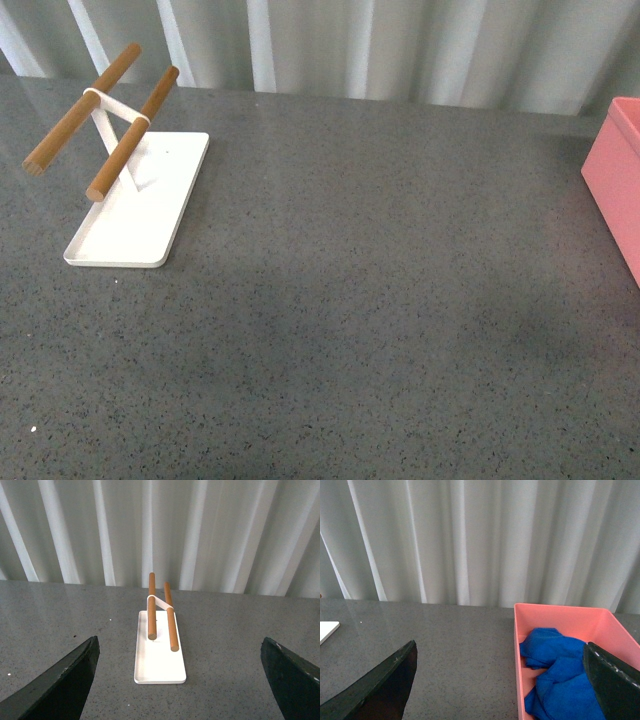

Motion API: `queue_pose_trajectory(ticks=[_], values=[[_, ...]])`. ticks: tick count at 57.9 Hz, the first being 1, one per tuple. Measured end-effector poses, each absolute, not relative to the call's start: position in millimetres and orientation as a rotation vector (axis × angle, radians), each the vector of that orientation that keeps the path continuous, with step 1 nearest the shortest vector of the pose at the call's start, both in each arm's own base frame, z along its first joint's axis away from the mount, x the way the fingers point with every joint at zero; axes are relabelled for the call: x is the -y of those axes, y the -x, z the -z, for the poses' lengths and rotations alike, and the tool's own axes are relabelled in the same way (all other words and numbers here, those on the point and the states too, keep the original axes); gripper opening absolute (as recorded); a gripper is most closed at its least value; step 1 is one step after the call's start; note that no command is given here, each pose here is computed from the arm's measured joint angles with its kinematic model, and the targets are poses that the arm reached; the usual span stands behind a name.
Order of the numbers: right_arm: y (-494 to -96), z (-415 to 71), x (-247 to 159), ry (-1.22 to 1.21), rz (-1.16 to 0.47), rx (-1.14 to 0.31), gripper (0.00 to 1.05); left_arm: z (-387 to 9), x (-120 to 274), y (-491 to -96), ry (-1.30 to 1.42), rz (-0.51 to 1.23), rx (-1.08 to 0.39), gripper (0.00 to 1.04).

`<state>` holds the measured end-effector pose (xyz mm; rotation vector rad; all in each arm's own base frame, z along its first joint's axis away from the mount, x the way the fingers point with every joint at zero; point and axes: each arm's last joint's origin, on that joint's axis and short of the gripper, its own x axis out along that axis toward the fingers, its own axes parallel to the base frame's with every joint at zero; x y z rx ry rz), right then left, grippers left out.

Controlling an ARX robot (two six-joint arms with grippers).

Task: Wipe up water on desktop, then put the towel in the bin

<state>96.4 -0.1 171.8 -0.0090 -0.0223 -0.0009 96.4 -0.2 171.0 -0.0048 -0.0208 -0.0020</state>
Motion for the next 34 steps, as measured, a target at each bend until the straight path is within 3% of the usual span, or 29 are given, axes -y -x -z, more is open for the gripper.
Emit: queue_pose_trajectory(ticks=[34], values=[[-96.4,-171.8,0.1,0.009,0.001,0.022,0.98,-171.0,0.2,-96.4,0.005,0.002,0.021,0.98]])
